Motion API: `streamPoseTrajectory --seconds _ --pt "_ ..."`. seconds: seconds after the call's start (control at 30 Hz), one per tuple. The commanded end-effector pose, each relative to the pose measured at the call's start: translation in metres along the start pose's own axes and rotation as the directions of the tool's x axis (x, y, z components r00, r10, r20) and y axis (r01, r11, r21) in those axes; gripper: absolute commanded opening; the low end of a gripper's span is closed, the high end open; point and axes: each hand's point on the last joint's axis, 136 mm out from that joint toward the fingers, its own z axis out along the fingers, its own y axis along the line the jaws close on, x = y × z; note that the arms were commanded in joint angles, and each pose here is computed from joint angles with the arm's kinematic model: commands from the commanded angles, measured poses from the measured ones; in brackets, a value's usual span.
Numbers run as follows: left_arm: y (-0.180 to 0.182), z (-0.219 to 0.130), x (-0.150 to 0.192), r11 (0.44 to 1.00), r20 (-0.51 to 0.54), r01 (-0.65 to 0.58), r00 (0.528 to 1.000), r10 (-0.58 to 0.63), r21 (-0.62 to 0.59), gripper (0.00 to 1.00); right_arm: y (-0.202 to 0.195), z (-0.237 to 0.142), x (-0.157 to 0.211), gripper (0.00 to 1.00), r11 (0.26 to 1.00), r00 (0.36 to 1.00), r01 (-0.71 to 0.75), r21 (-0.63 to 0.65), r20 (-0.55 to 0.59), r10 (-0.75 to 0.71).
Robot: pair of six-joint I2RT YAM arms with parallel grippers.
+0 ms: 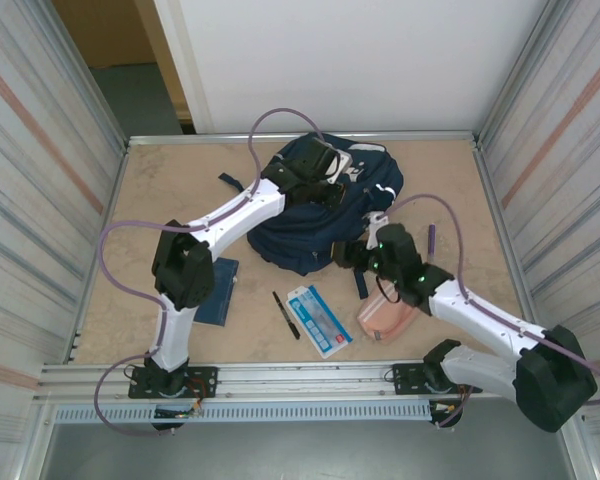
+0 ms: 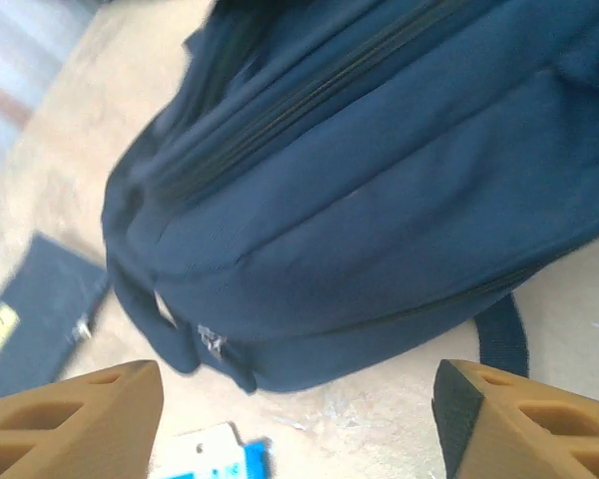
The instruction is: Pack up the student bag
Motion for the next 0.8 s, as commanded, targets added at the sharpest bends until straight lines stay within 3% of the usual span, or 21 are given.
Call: streamPoseTrajectory --seconds 0.0,0.23,0.47,0.53,0.67,0.77 --pt "-0.01 -0.048 -0.051 0.998 0.175 0.02 0.984 -0.032 0.068 0.0 0.003 -0.005 0.025 0.7 0.946 0.922 -0.324 0.025 -0.214 0.322" --pt "-0.015 -0.057 -0.052 0.994 0.184 0.045 0.981 -0.064 0.102 0.0 0.008 0.012 0.021 0.81 0.846 0.819 -0.522 0.104 -0.214 0.532" --pt "-0.022 -0.058 -0.047 0.986 0.17 0.079 0.98 -0.104 0.148 0.0 0.021 0.036 0.004 0.81 0.814 0.791 -0.578 0.068 -0.198 0.578" --pt "-0.023 -0.055 -0.045 0.983 0.162 0.096 0.979 -0.121 0.157 0.0 0.028 0.043 -0.004 0.8 0.821 0.806 -0.571 0.023 -0.177 0.565" --pt "-0.021 -0.053 -0.041 0.976 0.157 0.145 0.973 -0.17 0.16 0.0 0.021 0.056 -0.008 0.75 0.786 0.777 -0.618 0.036 -0.131 0.616" --pt "-0.023 -0.056 -0.041 0.97 0.17 0.163 0.966 -0.194 0.183 0.0 0.022 0.064 -0.01 0.56 0.77 0.763 -0.638 0.001 -0.13 0.633"
